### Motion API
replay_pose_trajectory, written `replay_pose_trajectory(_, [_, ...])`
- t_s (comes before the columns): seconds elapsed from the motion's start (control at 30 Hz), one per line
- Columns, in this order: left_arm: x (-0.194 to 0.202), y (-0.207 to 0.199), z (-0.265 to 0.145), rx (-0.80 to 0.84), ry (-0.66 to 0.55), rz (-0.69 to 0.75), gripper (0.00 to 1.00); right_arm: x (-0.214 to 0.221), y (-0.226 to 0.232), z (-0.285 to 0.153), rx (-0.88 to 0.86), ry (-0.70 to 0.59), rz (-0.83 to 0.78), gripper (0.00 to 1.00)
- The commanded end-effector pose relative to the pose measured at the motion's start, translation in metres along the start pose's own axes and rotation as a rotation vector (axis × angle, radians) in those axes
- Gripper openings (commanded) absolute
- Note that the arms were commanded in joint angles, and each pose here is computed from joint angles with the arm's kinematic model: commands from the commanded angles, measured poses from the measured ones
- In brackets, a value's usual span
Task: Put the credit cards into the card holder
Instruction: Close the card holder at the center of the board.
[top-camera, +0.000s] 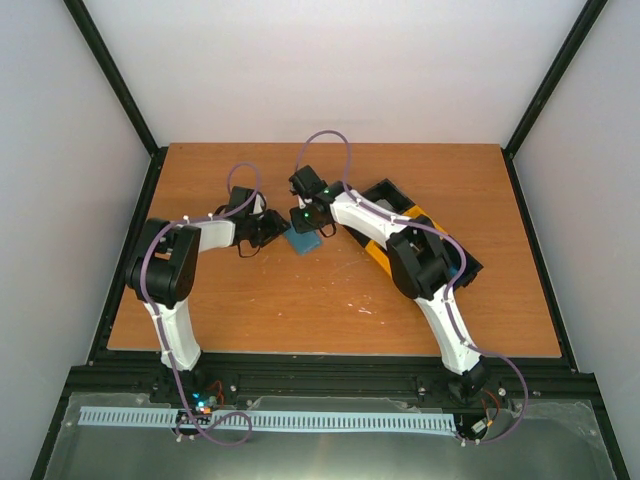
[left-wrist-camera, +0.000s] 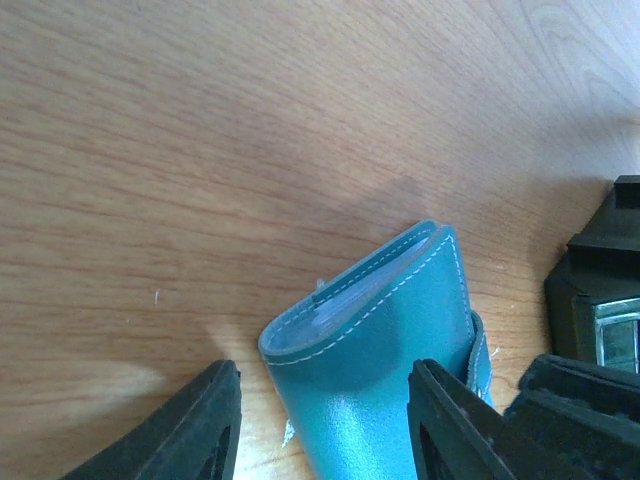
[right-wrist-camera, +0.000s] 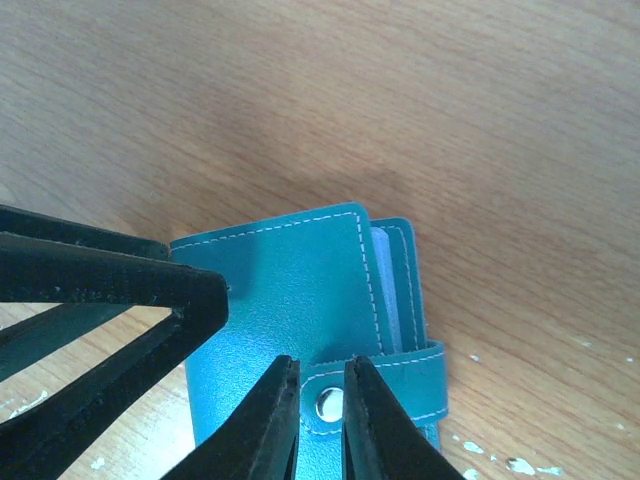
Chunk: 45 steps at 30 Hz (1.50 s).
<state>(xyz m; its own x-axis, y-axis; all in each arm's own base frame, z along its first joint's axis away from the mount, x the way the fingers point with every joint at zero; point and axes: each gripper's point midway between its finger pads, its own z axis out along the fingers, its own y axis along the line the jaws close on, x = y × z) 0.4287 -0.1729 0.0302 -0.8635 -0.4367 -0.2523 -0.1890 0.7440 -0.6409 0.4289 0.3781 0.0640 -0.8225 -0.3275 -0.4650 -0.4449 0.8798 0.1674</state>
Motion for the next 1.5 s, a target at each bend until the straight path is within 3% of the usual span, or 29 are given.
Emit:
replay_pose_trajectory(0.0, [0.033,0.05,0.016,-0.141,0.115,-0.051,0.48,0.013,0.004,0.017,-0.049,0.047,0.009,0.14])
replay_pose_trajectory(0.47, [0.039,0.054,0.02,-0.143,0.136,-0.055,0.46,0.024,0.009,0.025,-0.119,0.09,0.045,0.13])
replay_pose_trajectory(0.63, [0.039,0.054,0.02,-0.141,0.137,-0.053,0.46,0.015,0.007,0.019,-0.147,0.049,0.082,0.14])
replay_pose_trajectory(1.0, [0.041,0.054,0.023,-0.141,0.147,-0.046,0.45,0.005,-0.016,-0.011,-0.018,-0.042,0.097,0.2])
replay_pose_trajectory(1.47, [0.048,0.053,0.031,-0.147,0.18,-0.02,0.45,0.019,-0.003,0.003,-0.119,0.019,0.154,0.24])
